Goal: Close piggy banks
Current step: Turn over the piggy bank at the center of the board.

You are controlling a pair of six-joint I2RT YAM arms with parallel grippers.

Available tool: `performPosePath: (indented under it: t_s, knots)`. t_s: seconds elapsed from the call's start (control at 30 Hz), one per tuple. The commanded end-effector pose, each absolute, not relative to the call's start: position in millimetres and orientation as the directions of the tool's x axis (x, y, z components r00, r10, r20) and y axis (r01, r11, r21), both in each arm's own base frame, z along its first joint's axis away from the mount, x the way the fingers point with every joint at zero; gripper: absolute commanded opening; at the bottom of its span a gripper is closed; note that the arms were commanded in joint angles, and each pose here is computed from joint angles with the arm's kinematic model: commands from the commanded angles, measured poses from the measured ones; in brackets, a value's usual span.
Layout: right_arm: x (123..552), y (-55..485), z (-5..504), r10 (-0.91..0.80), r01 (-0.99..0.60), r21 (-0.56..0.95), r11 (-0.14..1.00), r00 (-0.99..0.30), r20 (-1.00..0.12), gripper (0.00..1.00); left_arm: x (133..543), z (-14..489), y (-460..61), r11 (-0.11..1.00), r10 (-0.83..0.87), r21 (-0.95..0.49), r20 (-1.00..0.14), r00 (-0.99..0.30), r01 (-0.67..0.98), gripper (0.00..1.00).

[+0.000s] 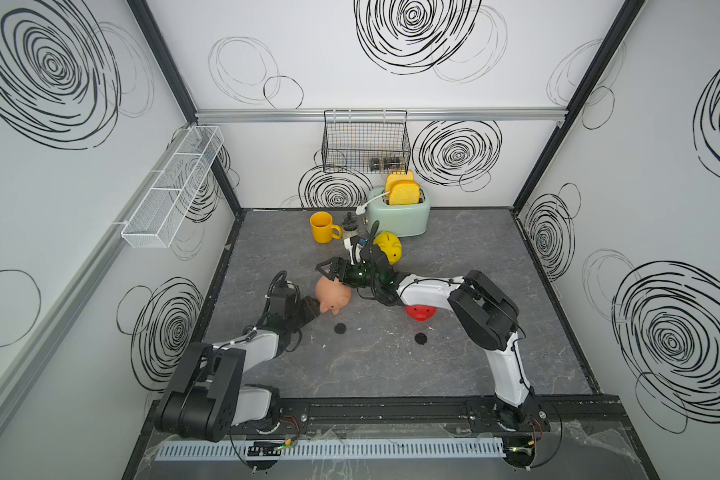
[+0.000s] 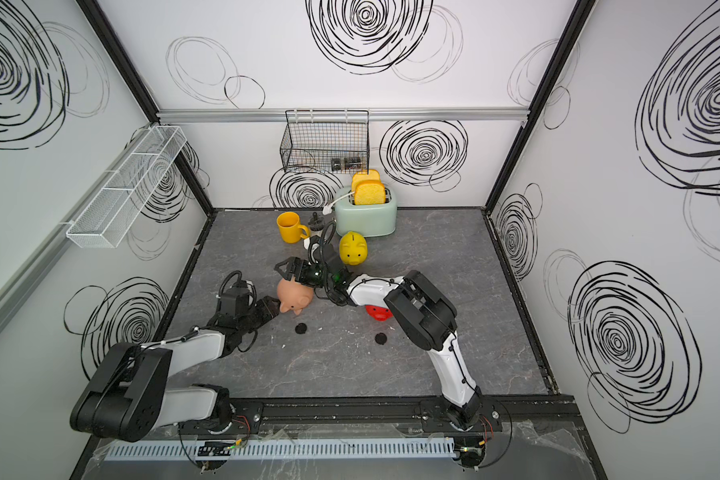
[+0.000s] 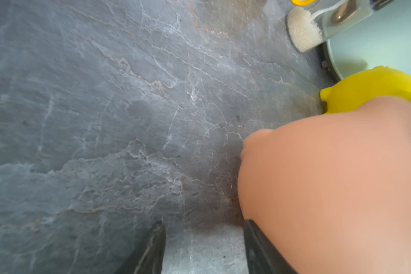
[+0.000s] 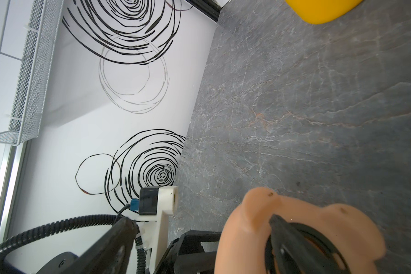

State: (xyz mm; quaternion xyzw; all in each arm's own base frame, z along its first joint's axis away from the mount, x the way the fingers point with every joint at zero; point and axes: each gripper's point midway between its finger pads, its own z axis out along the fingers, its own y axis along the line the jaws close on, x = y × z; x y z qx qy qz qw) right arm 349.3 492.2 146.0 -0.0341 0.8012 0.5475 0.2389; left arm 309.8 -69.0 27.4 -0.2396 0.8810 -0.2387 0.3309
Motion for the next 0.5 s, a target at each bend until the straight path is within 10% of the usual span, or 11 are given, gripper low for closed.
performPosePath:
  t_s: [0.0, 0.47]
  knots:
    - [329.6, 506.9, 149.5, 0.143, -0.343, 0.847, 0.406, -0.891, -0.430, 0.91, 327.8, 43.8, -74.8, 0.769, -0.575, -0.604, -0.512, -0.638, -0.208, 0.58]
    - [322.2, 514.9, 157.3, 0.115, -0.389, 0.807, 0.445, -0.868, -0.482, 0.91, 324.9, 34.9, -72.5, 0.783, -0.563, -0.581, -0.510, -0.651, -0.221, 0.58]
